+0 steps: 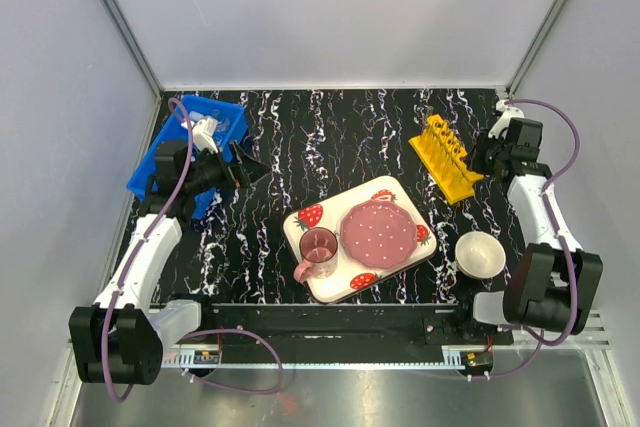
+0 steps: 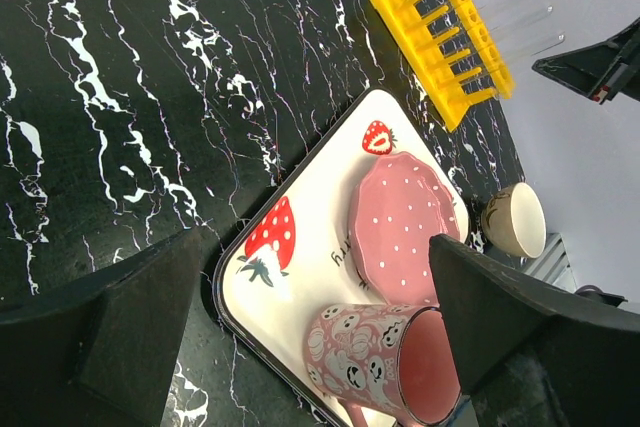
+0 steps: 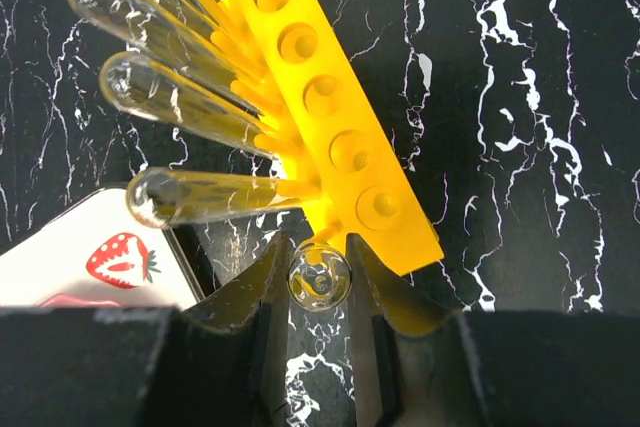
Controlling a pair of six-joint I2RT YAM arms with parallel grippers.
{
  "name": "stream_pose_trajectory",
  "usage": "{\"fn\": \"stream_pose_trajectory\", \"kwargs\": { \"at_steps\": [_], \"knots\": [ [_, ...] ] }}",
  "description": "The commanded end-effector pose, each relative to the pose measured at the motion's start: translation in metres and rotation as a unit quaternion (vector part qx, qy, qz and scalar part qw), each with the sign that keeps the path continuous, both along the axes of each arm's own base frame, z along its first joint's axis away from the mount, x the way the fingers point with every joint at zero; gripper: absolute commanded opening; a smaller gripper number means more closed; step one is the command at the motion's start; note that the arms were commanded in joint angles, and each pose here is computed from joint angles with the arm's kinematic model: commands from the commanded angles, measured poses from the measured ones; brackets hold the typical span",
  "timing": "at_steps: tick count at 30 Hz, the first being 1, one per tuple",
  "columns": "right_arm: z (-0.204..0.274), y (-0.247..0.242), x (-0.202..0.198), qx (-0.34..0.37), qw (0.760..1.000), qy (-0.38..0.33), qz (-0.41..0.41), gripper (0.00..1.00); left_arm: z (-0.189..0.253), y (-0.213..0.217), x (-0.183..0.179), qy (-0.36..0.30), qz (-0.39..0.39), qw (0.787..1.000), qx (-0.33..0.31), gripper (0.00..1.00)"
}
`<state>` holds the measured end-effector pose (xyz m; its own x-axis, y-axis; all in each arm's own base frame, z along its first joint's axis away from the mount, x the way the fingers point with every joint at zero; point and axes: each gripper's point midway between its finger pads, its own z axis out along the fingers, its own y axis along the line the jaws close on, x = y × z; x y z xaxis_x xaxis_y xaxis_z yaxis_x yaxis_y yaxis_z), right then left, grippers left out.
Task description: Organize the chemistry lab equipment
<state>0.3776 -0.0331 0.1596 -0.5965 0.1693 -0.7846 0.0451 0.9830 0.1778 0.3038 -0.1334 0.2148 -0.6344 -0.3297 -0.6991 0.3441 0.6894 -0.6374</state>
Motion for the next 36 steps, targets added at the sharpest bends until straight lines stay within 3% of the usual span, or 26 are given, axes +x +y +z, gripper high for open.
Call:
{"fn": "stream_pose_trajectory", "kwargs": {
  "at_steps": [1,12,23,27,30,31,34,35,36],
  "knots": [
    [0.009,-0.003,0.018,-0.01,0.999,-0.03,0.007,0.2,0.016,-0.001,0.001,-0.033,-0.012,0.999,-0.005,0.99],
    [-0.018,0.006,0.021,0.011,0.999,-0.004,0.029,0.22,0.024,0.0,0.002,-0.045,-0.007,0.999,-0.002,0.99],
    [-0.03,0.016,0.005,0.018,0.998,0.005,0.058,0.43,0.061,0.019,-0.003,-0.082,0.036,0.995,0.051,0.99],
    [-0.018,0.017,-0.001,0.01,0.998,-0.008,0.064,0.49,0.081,0.019,-0.008,-0.099,0.045,0.993,0.036,0.99],
    [0.003,0.014,-0.012,-0.019,0.997,-0.024,0.07,0.6,0.105,0.015,-0.012,-0.102,0.051,0.993,-0.019,0.99],
    [0.01,0.011,-0.015,-0.031,0.997,-0.03,0.069,0.7,0.112,0.013,-0.013,-0.105,0.052,0.993,-0.03,0.99],
    [0.04,0.0,-0.032,-0.076,0.994,-0.05,0.062,0.86,0.13,0.025,-0.011,-0.11,0.076,0.99,-0.049,0.99],
    [0.053,-0.005,-0.042,-0.094,0.992,-0.061,0.055,0.99,0.139,0.026,-0.013,-0.116,0.073,0.989,-0.052,0.99],
    [0.064,-0.008,-0.046,-0.104,0.991,-0.072,0.046,1.0,0.143,0.028,-0.013,-0.114,0.078,0.989,-0.055,0.99]
  ]
}}
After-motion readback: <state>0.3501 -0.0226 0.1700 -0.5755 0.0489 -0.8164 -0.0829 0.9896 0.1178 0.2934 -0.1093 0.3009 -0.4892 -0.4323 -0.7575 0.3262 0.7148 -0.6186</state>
